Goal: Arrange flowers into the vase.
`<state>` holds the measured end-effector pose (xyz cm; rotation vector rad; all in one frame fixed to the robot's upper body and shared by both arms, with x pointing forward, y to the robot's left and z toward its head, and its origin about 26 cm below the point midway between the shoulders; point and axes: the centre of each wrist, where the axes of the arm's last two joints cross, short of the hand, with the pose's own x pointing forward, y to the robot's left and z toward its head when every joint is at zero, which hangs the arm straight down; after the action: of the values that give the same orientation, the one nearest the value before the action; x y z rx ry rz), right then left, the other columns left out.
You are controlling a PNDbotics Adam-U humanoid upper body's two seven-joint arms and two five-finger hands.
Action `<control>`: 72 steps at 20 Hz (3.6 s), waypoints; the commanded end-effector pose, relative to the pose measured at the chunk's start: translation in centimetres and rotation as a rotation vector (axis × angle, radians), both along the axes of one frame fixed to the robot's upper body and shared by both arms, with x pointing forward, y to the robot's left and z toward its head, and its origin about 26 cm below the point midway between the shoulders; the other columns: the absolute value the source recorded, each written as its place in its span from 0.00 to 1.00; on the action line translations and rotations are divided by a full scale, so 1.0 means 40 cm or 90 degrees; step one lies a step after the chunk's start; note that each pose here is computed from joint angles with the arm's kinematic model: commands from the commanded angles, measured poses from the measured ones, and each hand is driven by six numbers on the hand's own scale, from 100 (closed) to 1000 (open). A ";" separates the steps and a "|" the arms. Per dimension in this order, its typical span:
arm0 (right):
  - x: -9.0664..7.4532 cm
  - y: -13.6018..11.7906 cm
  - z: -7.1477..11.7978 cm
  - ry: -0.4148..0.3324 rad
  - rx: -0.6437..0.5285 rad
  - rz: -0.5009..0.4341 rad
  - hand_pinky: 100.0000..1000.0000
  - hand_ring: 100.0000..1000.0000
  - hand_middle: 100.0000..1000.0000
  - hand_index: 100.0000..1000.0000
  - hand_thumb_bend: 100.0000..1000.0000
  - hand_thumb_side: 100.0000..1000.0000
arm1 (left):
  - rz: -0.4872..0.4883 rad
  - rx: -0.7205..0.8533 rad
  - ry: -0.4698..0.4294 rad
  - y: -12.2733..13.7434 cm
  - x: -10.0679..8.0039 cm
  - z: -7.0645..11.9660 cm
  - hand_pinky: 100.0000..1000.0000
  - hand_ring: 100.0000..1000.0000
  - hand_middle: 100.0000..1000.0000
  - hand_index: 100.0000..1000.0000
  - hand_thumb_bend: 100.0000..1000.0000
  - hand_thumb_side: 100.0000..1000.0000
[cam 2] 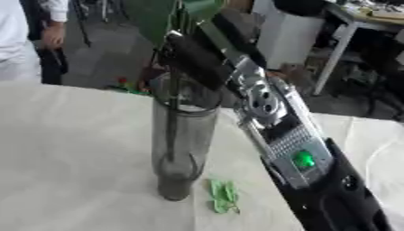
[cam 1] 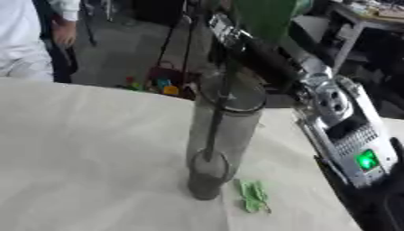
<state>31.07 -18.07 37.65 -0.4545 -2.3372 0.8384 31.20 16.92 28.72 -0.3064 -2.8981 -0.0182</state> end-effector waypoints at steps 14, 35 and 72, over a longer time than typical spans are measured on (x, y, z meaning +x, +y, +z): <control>-0.028 -0.016 0.018 -0.040 -0.026 -0.009 0.48 0.46 0.34 0.33 0.00 0.89 | -0.010 0.002 -0.011 -0.004 -0.008 0.009 0.68 0.77 0.87 0.90 0.00 1.00; -0.027 -0.024 0.014 -0.043 -0.077 -0.013 0.52 0.50 0.38 0.47 0.00 0.97 | -0.011 0.003 -0.011 -0.006 -0.008 0.011 0.68 0.77 0.87 0.90 0.00 1.00; -0.011 -0.029 0.006 -0.033 -0.093 -0.009 0.77 0.65 0.50 0.65 0.00 1.00 | -0.013 0.007 -0.008 -0.008 -0.008 0.007 0.68 0.77 0.87 0.90 0.00 1.00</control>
<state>30.94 -18.71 37.09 -0.5042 -2.3070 1.0106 31.17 16.69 28.50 -0.3224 -2.8859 -0.0301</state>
